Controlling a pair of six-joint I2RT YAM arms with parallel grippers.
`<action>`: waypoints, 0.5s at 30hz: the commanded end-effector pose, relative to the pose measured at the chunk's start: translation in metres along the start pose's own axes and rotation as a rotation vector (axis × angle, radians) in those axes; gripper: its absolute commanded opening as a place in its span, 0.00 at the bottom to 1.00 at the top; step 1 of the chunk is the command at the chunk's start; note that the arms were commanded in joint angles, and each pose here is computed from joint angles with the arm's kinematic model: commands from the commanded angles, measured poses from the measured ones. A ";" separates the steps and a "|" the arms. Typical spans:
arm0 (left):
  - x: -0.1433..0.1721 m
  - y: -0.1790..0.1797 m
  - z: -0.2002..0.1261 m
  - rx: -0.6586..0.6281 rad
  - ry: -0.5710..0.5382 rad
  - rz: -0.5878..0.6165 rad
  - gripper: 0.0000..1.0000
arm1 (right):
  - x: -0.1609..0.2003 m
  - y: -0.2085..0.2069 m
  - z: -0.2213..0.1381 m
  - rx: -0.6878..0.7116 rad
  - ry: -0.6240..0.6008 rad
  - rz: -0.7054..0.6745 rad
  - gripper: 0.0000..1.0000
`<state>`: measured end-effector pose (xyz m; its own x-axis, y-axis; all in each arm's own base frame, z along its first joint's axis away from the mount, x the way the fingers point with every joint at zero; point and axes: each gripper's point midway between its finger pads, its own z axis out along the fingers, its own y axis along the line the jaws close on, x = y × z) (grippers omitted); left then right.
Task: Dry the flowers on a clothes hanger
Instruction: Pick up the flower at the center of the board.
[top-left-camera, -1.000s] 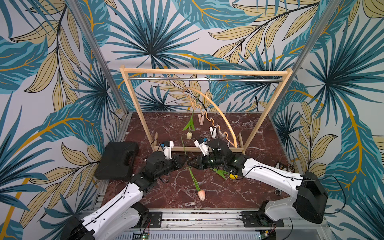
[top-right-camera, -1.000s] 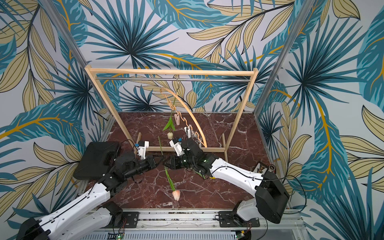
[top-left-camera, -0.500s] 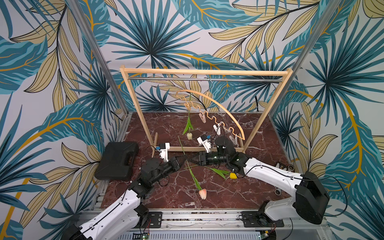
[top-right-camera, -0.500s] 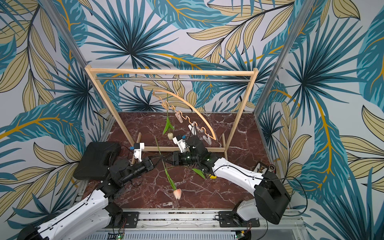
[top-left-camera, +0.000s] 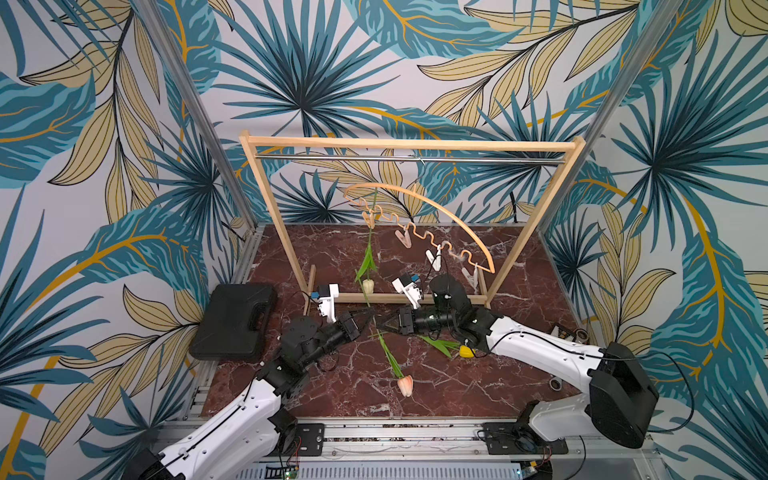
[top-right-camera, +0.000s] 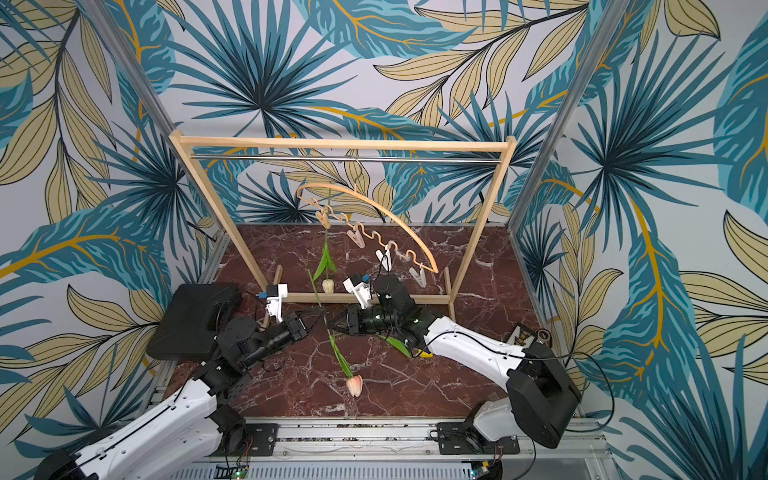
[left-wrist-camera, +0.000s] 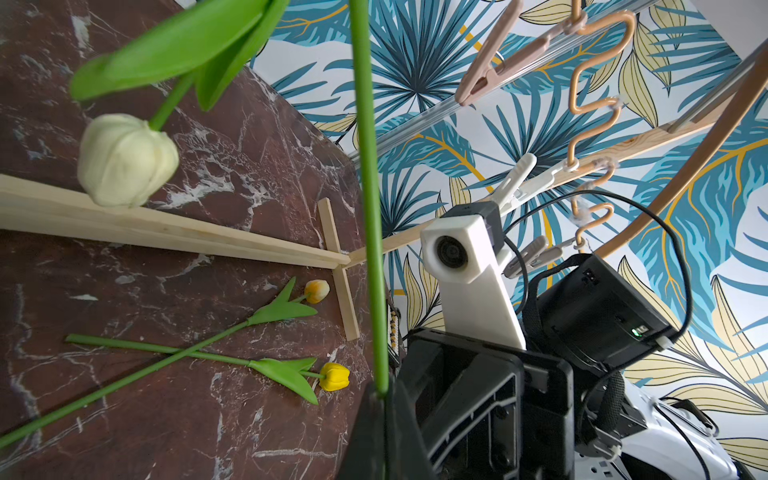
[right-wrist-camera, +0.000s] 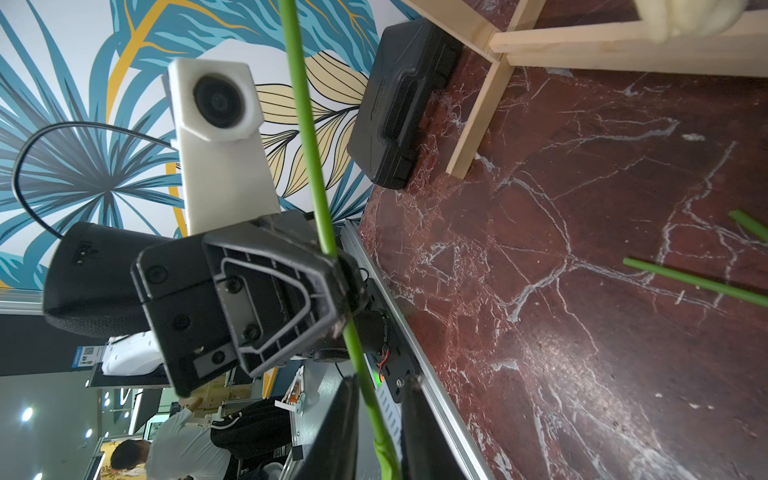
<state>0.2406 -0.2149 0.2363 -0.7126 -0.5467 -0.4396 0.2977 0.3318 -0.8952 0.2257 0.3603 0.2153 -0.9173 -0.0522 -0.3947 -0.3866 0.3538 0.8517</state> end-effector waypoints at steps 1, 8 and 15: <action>0.000 0.005 -0.001 0.004 -0.016 0.004 0.00 | 0.004 0.005 0.006 -0.030 0.031 -0.005 0.25; 0.001 0.007 0.000 0.002 -0.012 0.004 0.00 | 0.003 0.006 0.007 -0.031 0.028 -0.006 0.18; 0.007 0.012 0.001 -0.014 0.020 0.004 0.00 | -0.004 0.007 0.007 -0.018 0.005 -0.019 0.20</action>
<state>0.2419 -0.2157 0.2336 -0.7156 -0.5449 -0.4371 0.2916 0.3356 -0.8957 0.2213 0.3647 0.2132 -0.9229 -0.0726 -0.3782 -0.3792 0.3436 0.8592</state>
